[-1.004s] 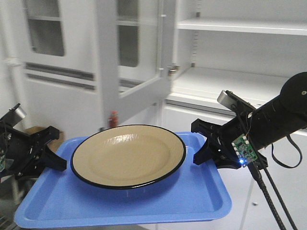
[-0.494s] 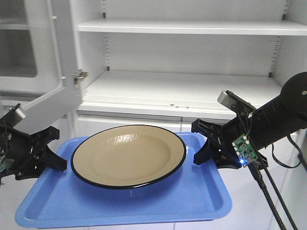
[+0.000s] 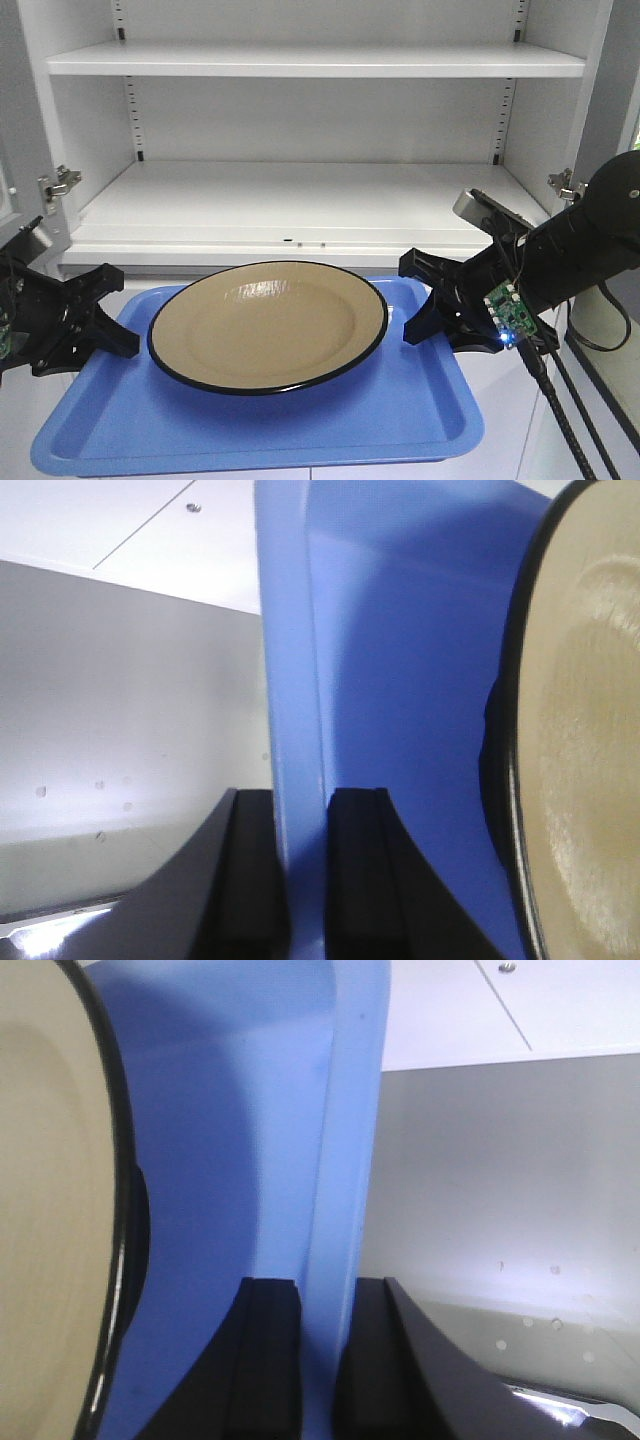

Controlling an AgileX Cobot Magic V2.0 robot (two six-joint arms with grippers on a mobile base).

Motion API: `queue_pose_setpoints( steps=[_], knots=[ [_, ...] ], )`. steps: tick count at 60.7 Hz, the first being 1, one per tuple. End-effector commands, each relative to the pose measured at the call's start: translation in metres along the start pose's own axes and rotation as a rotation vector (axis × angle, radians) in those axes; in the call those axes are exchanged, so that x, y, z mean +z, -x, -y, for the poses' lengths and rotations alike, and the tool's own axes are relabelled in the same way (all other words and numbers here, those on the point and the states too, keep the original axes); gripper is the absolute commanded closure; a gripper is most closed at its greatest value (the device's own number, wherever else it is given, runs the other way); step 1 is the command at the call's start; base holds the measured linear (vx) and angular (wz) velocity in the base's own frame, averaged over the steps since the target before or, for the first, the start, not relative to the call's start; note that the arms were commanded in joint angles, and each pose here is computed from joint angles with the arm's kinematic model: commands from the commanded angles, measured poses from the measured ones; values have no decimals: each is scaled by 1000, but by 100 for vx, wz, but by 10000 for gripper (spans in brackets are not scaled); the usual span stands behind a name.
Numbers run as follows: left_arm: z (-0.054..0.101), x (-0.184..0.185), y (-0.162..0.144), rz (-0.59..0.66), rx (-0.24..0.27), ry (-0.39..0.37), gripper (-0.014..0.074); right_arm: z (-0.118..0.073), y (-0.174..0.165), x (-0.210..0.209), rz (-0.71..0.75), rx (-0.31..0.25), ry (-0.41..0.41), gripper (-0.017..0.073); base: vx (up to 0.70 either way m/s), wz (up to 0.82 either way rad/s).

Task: Place disk in tray to left cabinet
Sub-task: 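Keep holding the tray while driving up to the open cabinet shelf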

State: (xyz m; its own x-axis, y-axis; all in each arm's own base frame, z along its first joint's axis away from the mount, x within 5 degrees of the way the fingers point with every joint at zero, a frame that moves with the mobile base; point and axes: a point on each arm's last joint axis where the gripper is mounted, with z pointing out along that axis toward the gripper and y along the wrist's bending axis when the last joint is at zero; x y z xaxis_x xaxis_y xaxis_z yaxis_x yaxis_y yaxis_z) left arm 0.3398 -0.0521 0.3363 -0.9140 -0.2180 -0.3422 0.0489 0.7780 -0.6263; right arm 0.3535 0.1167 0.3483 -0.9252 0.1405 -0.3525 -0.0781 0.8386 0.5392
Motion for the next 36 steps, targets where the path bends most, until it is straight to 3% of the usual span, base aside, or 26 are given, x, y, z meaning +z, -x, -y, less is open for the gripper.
queue_pose_setpoints(
  steps=[1,36],
  knots=[
    [37,-20,-2,53,-9,-177,594,-33,-1,-27,80,-2,166,563,25,-11],
    [37,-20,-2,53,-9,-177,594,-33,-1,-27,80,-2,166,563,31,-3]
  ],
)
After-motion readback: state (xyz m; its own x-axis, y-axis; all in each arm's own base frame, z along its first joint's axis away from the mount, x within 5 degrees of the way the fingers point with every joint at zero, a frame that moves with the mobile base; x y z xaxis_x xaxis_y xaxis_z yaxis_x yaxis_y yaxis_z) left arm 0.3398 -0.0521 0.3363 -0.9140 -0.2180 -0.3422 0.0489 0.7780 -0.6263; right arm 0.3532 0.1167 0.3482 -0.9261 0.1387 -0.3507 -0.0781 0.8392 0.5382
